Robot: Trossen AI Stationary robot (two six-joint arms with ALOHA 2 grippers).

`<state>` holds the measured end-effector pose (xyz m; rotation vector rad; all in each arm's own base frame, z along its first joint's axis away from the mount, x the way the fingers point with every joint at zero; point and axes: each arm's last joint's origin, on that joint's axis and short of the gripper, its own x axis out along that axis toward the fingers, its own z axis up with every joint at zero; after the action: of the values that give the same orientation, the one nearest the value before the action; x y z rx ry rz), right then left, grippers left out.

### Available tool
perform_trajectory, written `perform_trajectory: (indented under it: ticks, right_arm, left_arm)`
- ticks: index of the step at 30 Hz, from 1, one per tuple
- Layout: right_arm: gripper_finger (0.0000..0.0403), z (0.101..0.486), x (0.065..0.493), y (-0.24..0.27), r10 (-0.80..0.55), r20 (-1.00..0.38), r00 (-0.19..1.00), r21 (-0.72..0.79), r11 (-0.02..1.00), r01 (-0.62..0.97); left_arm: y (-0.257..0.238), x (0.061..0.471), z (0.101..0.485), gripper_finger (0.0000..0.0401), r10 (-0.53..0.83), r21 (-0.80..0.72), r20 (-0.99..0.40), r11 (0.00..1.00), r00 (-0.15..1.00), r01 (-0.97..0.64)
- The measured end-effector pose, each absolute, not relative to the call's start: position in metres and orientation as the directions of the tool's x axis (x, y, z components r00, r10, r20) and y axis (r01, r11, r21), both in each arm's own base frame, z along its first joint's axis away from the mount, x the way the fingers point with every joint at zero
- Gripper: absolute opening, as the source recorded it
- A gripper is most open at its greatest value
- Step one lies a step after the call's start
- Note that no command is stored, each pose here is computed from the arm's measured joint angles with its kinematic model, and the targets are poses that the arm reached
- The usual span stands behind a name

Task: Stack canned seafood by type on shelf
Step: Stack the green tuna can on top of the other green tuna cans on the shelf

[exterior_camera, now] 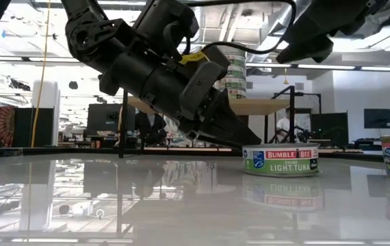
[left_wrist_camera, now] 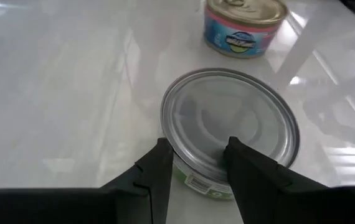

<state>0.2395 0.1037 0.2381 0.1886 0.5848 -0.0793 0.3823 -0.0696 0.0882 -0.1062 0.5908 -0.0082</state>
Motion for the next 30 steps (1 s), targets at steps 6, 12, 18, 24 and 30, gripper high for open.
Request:
perform_trajectory:
  ticks: [6, 12, 18, 24, 30]
  right_arm:
    - [0.0232, 0.238, 0.238, 0.107, -0.023, -0.554, 0.832, 0.143, 0.982, 0.122]
    - [0.0232, 0.237, 0.238, 0.106, -0.026, -0.558, 0.829, 0.139, 0.983, 0.124]
    - [0.0232, 0.229, 0.243, 0.110, -0.025, -0.576, 0.817, 0.129, 0.984, 0.121]
    - [0.0232, 0.215, 0.252, 0.116, -0.029, -0.593, 0.805, 0.081, 0.992, 0.096]
    - [0.0232, 0.214, 0.253, 0.116, -0.031, -0.592, 0.805, 0.080, 0.992, 0.097]
  left_arm:
    - [-0.070, 0.366, 0.079, 0.0138, -0.072, -0.163, -0.508, 0.986, 0.858, -0.014]
    - [-0.065, 0.354, 0.072, 0.0138, -0.131, -0.264, -0.469, 0.965, 0.873, 0.003]
    - [-0.067, 0.347, 0.071, 0.0138, -0.117, -0.246, -0.442, 0.969, 0.889, 0.005]
    - [-0.068, 0.337, 0.070, 0.0138, -0.108, -0.201, -0.373, 0.979, 0.921, 0.034]
    - [-0.072, 0.325, 0.071, 0.0138, -0.079, -0.143, -0.300, 0.989, 0.951, 0.037]
